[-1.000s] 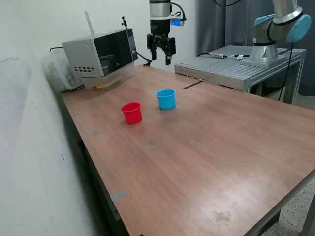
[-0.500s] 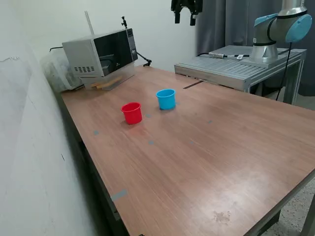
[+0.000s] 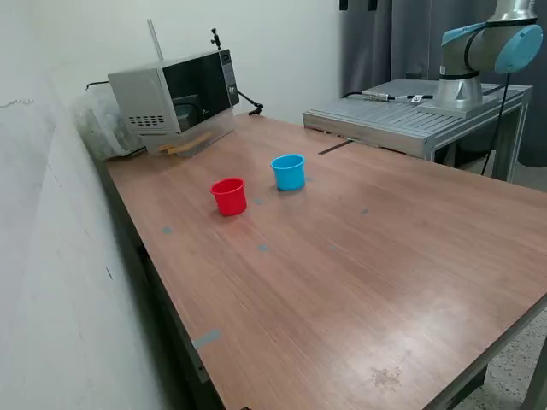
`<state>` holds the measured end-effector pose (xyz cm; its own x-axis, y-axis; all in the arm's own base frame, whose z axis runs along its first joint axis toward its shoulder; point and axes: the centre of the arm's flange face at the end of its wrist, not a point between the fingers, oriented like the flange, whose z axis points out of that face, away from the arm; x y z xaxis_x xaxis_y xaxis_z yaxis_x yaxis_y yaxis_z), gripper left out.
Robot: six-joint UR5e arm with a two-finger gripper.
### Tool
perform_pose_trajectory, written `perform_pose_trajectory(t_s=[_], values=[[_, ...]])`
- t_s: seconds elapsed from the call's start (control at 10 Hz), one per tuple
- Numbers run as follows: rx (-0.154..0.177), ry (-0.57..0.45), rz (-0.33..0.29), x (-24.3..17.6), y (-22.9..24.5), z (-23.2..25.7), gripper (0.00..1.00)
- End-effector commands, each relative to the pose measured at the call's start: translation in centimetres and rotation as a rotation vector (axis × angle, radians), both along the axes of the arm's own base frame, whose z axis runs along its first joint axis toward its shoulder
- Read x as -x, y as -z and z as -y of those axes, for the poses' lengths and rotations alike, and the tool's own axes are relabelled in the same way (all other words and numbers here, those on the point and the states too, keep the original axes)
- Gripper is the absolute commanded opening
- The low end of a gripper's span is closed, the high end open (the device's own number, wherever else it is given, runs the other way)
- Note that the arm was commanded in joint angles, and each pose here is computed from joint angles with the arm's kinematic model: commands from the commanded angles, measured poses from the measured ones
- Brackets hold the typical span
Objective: Place red objects in the red bin, and blue objects in the blue bin.
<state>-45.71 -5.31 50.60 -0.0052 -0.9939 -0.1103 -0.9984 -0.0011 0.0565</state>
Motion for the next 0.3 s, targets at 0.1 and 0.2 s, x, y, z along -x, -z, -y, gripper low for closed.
perform_pose_trajectory(t_s=[0.1, 0.2], values=[[0.004, 0.012, 0.027, -1.47, -0.03, -0.34, 1.00], [0.004, 0.011, 0.027, -1.48, -0.03, -0.27, 1.00]])
